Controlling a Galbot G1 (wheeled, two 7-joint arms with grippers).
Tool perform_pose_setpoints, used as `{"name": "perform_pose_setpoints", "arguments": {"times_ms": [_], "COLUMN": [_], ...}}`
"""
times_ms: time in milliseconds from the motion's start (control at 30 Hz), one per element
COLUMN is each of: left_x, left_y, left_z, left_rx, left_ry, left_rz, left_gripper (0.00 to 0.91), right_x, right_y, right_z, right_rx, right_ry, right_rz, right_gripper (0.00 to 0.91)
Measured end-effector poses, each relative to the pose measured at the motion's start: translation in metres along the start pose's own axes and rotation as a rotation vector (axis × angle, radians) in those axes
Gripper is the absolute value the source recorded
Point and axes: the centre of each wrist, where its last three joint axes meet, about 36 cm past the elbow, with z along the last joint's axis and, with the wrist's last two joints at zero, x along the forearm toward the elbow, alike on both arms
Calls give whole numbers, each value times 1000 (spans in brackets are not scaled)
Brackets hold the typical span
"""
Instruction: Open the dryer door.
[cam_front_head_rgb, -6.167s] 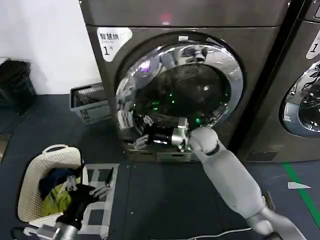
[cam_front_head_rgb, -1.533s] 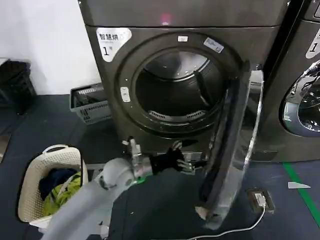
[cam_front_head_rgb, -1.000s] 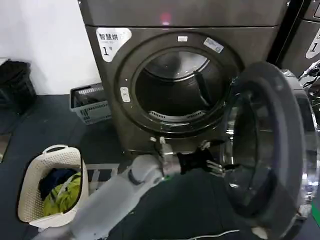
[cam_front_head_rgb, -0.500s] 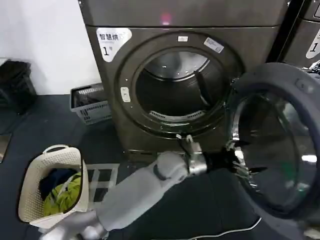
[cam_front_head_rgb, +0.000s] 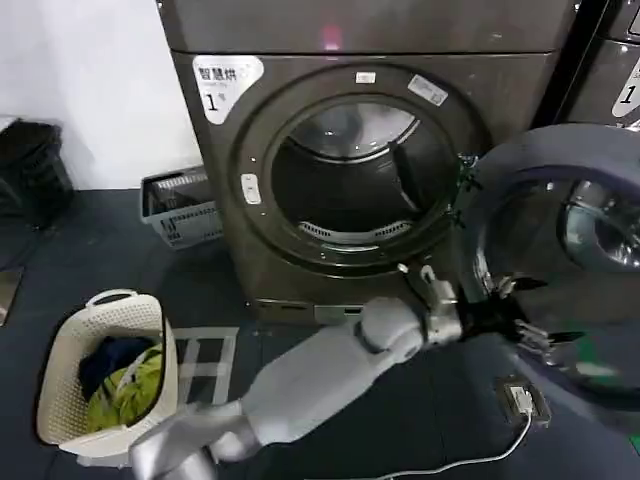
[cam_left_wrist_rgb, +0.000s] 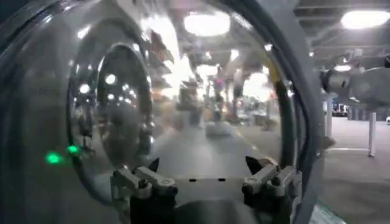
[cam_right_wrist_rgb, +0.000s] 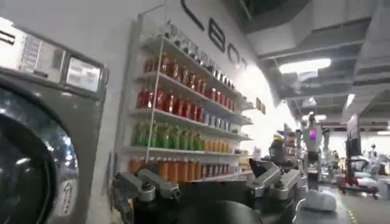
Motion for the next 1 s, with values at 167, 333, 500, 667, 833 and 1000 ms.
{"name": "perform_pose_setpoints", "arguments": {"times_ms": [167, 333, 500, 667, 833, 1000], "left_x": [2, 3, 5, 9, 12, 12], "left_y": [4, 15, 26, 38, 43, 43], "left_z": [13, 16, 17, 27, 32, 31], "left_rx": [-21, -37, -74, -117, -122, -125], "left_ry": [12, 19, 10, 18, 25, 10], "left_rz": [-53, -74, -108, -156, -178, -179], "left_gripper": [907, 907, 907, 907, 907, 907], "right_x": [1, 2, 4, 5, 6, 5], "right_y": [-3, -2, -6, -9, -9, -6], "right_z": [-4, -8, -10, -12, -13, -13], "right_rx": [-3, -1, 1, 2, 3, 4], "right_ry": [-14, -22, -26, -30, -32, -34], "right_rz": [1, -7, -3, 0, -1, -16], "right_gripper": [907, 907, 907, 907, 907, 907]}}
